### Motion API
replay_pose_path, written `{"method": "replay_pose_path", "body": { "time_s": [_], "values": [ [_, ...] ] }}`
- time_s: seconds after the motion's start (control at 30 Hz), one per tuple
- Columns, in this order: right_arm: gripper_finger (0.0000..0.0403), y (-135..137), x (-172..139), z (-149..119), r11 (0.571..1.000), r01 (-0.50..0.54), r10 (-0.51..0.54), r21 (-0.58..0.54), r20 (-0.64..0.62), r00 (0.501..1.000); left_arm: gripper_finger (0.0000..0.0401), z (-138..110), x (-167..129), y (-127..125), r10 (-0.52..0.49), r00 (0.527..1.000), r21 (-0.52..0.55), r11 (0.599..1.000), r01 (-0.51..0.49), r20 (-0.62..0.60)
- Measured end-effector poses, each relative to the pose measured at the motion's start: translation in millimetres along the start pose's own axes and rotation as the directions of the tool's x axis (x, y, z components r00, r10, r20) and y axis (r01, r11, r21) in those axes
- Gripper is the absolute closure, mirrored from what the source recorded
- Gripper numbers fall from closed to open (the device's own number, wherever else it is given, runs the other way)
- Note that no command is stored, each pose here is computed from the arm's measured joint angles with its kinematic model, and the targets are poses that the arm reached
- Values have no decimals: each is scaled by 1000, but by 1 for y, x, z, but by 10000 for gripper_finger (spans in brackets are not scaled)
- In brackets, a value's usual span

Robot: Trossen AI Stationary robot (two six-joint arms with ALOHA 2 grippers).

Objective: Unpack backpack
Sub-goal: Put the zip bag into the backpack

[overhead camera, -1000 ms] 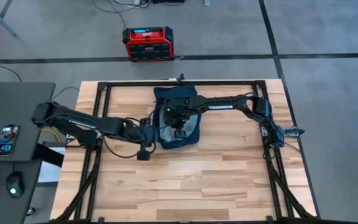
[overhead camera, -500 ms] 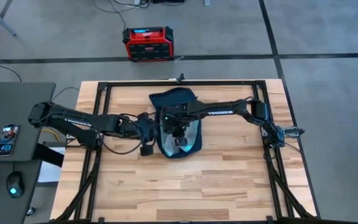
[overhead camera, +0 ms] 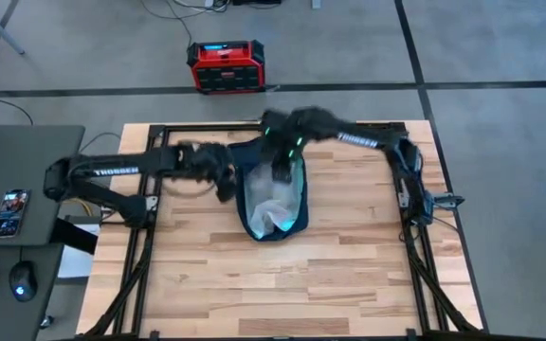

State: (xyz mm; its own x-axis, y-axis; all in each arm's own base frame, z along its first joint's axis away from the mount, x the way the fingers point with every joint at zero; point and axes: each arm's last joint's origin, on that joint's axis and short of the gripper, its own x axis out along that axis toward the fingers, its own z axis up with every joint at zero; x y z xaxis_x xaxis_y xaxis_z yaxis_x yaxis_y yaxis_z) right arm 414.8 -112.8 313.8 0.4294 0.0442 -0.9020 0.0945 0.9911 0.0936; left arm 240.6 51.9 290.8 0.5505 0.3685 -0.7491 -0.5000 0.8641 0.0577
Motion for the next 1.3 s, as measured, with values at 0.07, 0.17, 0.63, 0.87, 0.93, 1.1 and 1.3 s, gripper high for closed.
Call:
{"method": "replay_pose_path", "body": {
  "time_s": [0.07,0.17,0.63,0.87,0.93,1.1,1.3],
  "values": [
    [230,-30,-17,-9,997,30,-30,75,-4,1000,376,4,6,26,25,999,-62,998,-26,-21],
    [230,-83,-39,-22,978,70,-81,196,45,996,362,10,13,65,43,999,-164,986,-43,-2],
    [230,-254,13,-107,739,-234,100,631,241,965,349,1,121,163,-41,998,-441,897,17,-44],
    [230,-235,46,-94,765,-333,238,552,238,942,350,0,145,164,-88,996,-452,889,75,-8],
    [230,-225,50,-86,777,-346,257,525,236,937,350,2,145,160,-95,995,-440,894,85,-3],
    [230,-201,59,-73,792,-371,306,484,211,928,350,5,147,147,-122,993,-394,912,113,1],
    [230,-172,65,-60,821,-390,354,416,165,921,350,7,143,124,-169,985,-327,933,150,-30]
  ]
}}
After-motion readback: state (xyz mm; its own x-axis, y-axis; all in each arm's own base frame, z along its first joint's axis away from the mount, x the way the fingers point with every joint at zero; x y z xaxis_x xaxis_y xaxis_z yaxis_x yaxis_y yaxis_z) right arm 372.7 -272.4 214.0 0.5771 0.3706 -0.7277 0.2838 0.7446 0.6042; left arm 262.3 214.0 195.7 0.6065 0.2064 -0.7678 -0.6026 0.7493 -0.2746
